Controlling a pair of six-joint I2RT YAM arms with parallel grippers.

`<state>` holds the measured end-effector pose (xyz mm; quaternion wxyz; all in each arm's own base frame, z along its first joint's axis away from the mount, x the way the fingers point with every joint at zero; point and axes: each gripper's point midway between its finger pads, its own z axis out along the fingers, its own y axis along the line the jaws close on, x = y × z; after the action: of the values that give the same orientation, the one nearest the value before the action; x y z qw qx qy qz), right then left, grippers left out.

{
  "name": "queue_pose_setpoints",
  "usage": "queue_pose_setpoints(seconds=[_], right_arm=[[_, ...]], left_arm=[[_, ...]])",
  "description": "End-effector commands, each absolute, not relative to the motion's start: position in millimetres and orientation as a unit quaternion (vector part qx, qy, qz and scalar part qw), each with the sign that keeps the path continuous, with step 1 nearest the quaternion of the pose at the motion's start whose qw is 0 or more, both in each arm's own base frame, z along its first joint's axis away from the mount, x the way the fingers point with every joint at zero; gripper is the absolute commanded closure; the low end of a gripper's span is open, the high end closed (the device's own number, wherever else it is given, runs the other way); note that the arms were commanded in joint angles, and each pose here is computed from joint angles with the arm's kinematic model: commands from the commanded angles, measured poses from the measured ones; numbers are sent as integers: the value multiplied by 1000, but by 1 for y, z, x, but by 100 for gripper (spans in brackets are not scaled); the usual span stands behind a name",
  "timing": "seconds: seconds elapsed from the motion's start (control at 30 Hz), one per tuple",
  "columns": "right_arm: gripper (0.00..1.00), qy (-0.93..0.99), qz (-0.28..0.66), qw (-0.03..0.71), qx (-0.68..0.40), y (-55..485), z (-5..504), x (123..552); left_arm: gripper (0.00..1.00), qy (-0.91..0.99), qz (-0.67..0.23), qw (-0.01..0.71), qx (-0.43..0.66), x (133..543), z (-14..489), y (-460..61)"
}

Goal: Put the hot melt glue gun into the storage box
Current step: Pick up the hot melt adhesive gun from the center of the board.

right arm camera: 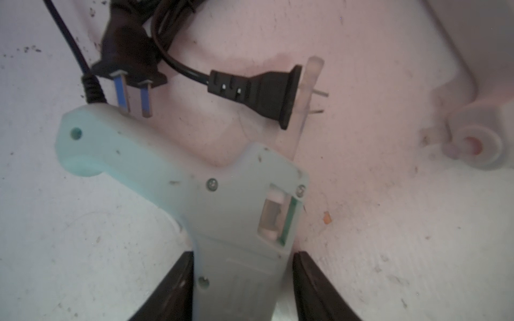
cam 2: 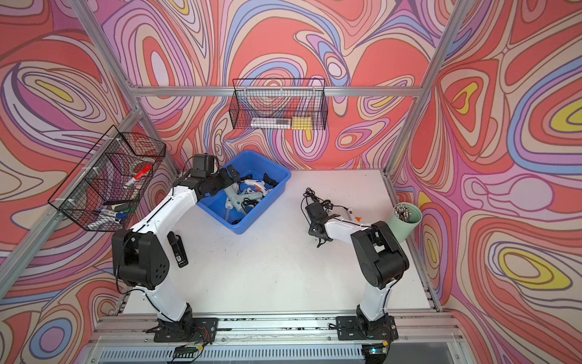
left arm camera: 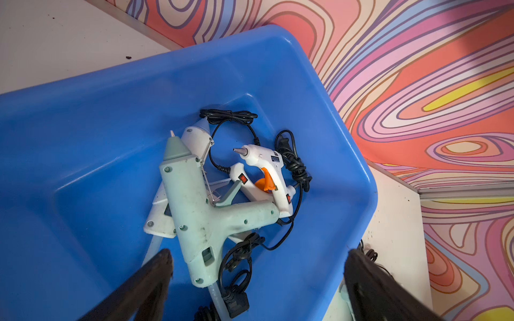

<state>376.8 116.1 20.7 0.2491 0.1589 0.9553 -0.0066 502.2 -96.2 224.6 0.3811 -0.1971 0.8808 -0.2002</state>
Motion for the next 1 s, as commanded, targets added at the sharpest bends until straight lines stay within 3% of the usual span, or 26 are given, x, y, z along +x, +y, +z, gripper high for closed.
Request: queue_pose_setpoints(seconds=[0.0,0.23,0.67,0.97], right_arm=[[60,959,2,236,157,116,16,368],[100,950,60,265,153,125,46,361],[100,906,209,325,174,157,98,360],[100,886,241,358,168,165,120,358]], left_arm=[[1,877,-211,390,-184,498,235,-99],[1,891,-227,364,-145,481,231,-128],[1,917,-301,262,-7,398,194,-274],[1,897,-362,252,0,383,181,-328]])
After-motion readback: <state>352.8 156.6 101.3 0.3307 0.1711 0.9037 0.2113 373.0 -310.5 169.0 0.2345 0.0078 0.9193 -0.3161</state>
